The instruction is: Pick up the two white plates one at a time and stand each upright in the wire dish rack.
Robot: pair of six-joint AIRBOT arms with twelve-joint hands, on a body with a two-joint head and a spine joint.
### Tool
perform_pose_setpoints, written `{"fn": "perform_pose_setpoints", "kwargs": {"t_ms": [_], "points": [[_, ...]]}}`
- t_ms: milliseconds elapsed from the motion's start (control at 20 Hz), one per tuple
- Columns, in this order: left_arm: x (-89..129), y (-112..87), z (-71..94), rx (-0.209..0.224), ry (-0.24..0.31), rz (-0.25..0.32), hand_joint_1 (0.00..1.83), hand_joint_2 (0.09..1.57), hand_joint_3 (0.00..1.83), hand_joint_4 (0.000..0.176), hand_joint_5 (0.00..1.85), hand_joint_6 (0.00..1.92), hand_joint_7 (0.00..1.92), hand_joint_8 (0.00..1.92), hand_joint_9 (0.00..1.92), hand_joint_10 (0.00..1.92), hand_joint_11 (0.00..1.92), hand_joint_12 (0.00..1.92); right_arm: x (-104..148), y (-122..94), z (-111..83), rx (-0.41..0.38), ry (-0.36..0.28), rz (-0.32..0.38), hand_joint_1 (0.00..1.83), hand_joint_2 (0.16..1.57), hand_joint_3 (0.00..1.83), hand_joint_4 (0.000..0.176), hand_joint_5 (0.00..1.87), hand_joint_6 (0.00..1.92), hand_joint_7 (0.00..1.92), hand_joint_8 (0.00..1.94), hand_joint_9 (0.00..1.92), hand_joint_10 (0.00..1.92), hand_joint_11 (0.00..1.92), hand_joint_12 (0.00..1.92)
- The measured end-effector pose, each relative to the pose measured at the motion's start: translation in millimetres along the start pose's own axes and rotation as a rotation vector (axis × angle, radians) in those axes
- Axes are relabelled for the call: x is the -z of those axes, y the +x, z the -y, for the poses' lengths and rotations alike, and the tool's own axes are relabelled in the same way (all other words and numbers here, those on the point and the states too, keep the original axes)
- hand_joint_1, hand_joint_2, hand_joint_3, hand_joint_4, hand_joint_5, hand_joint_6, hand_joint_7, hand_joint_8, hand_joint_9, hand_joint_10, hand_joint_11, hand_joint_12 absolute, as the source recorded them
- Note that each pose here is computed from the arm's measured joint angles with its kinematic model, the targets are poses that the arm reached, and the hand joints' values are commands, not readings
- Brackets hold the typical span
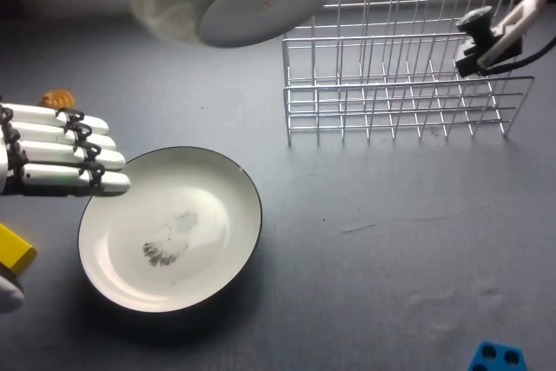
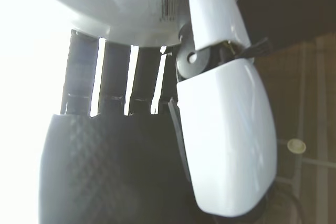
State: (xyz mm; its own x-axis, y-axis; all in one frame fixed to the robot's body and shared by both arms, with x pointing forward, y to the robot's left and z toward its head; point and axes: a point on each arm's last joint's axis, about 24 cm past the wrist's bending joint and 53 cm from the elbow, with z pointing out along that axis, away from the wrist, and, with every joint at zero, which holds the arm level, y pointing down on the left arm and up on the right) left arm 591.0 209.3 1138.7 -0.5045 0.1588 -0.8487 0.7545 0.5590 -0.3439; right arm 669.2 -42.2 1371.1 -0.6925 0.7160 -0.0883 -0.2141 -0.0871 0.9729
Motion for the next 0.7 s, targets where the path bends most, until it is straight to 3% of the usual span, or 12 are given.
{"fn": "perform_pose_setpoints", "kwargs": {"t_ms": [200,450,550,700], "points": [[-4,-0.5,-2.6,-0.009,-0.003,-0.002,0.0,1.06,0.0,0.0,0.0,0.0,0.0,0.0,0.0,0.0,0.0,0.0,8,-28,5.7,-0.033,0.013,0.062,1.38,1.09,0.0,0.0,0.98,0.99,1.09,0.78,0.93,1.11,0.77,1.31],[-11,10.1,1.5,-0.028,0.015,-0.042,0.0,1.06,0.0,0.0,0.0,0.0,0.0,0.0,0.0,0.0,0.0,0.0,14,-45,18.3,-0.023,0.046,0.097,1.38,1.07,0.0,0.0,0.99,0.93,1.14,0.74,0.95,1.09,0.79,1.32],[-14,14.0,3.2,-0.023,0.024,-0.051,0.0,1.07,0.0,0.0,0.0,0.0,0.0,0.0,0.0,0.0,0.0,0.0,16,-58,26.1,-0.052,0.06,0.127,1.38,1.09,0.0,0.0,0.96,0.99,1.1,0.79,0.92,1.14,0.77,1.34],[-16,20.6,-1.4,-0.019,0.017,-0.069,0.0,1.06,0.0,0.0,0.0,0.0,0.0,0.0,0.0,0.0,0.0,0.0,19,-74,34.1,-0.045,0.084,0.157,1.39,1.07,0.0,0.0,1.0,0.94,1.14,0.71,0.96,1.07,0.82,1.28]]}}
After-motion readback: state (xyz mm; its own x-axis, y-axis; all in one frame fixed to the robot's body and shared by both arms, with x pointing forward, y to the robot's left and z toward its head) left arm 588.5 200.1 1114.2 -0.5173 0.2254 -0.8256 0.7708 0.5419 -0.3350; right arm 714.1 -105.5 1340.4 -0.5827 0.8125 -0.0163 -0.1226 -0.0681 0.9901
